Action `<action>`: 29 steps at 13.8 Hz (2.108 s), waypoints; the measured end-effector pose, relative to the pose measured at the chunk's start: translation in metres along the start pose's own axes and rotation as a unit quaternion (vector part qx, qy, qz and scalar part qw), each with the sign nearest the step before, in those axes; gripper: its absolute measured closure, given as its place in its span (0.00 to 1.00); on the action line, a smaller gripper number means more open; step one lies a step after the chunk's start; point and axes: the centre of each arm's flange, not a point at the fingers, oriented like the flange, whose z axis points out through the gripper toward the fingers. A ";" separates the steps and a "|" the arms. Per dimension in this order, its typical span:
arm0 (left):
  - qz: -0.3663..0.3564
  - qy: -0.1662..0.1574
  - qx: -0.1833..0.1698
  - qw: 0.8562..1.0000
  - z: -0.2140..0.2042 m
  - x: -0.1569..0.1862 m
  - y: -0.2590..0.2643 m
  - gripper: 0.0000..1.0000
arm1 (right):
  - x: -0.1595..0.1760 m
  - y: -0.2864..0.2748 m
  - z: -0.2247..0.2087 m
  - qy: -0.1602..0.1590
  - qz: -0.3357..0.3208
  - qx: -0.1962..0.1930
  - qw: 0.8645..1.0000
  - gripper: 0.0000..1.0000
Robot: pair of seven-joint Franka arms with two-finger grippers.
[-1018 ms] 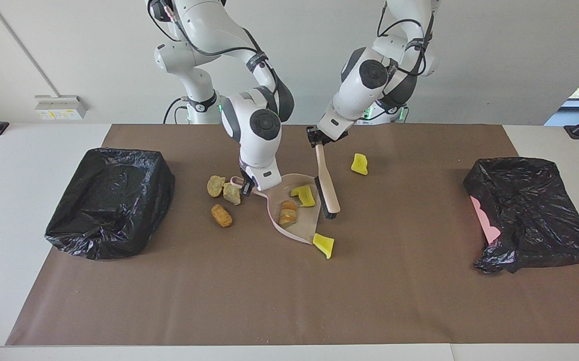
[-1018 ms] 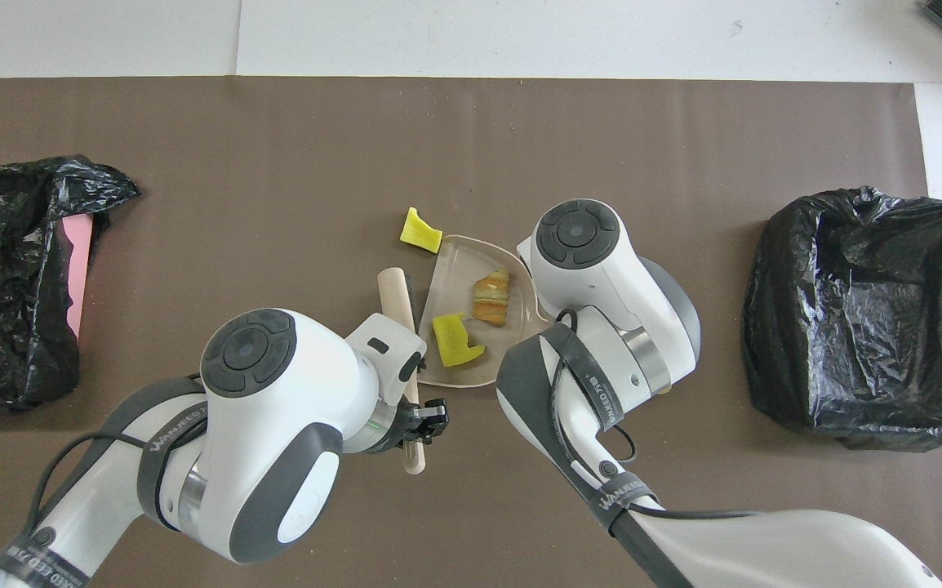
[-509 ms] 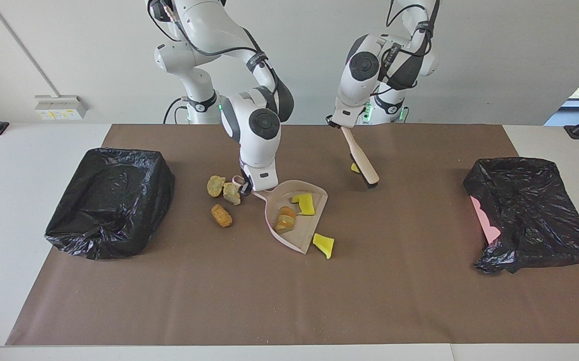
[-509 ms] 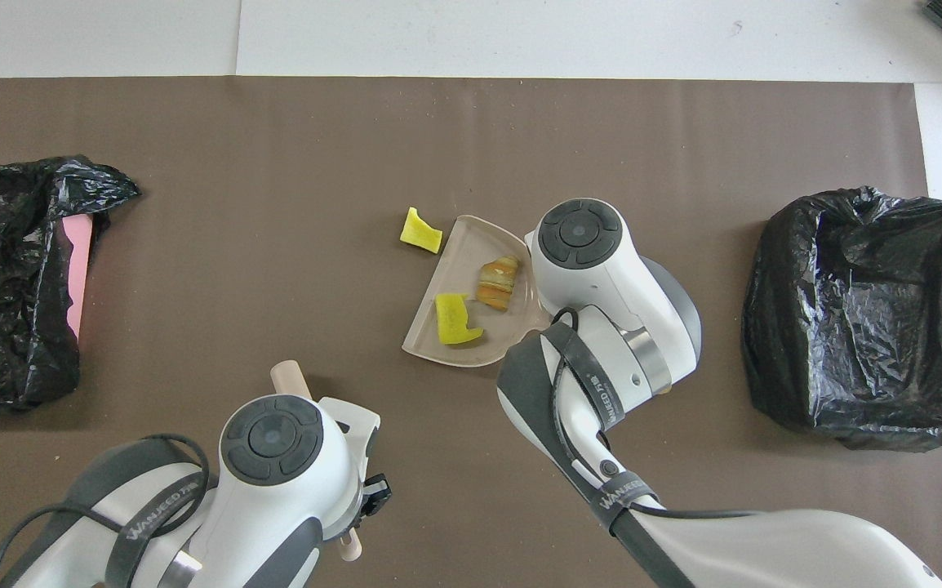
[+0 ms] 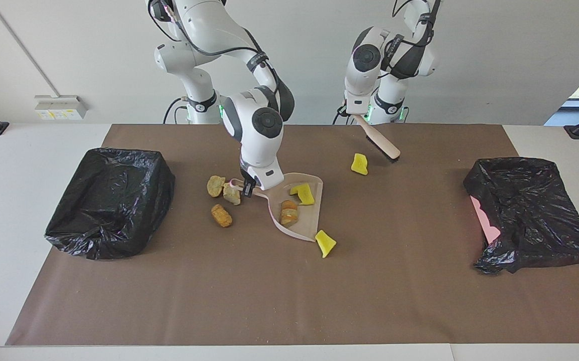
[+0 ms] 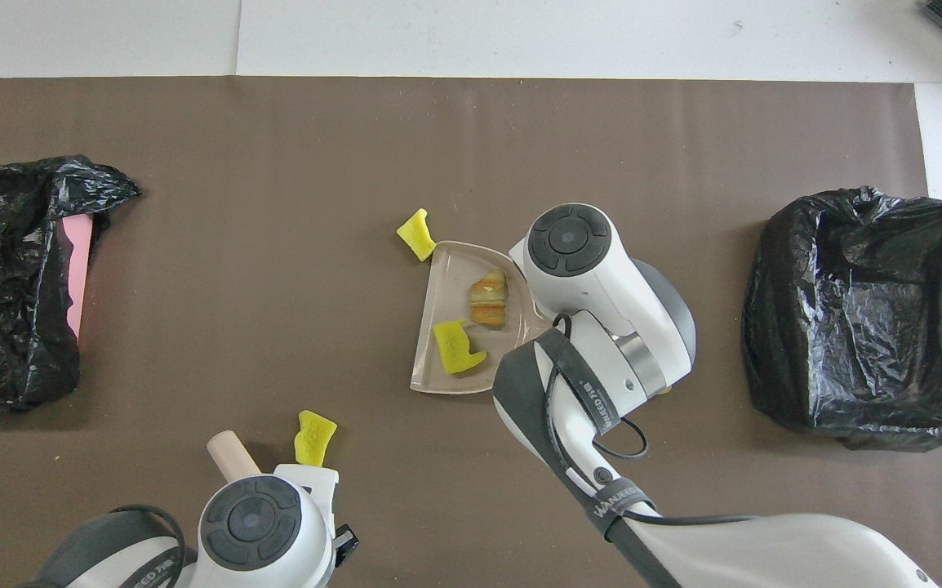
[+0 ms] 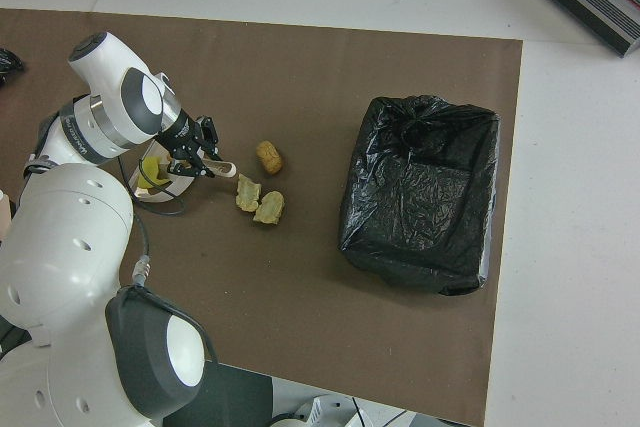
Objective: Sweep and dump trash in bin
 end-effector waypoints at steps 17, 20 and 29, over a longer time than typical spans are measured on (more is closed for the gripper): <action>0.294 0.058 -0.193 0.934 -0.003 -0.013 0.112 0.74 | -0.009 -0.002 0.011 0.004 -0.032 -0.010 0.999 0.68; 0.300 0.058 -0.201 0.931 -0.017 -0.017 0.134 0.74 | -0.010 -0.001 0.011 0.004 -0.031 -0.010 0.999 0.68; 0.322 0.110 -0.113 0.934 -0.071 0.096 0.104 0.74 | -0.016 0.002 0.011 0.004 0.057 -0.007 0.998 0.68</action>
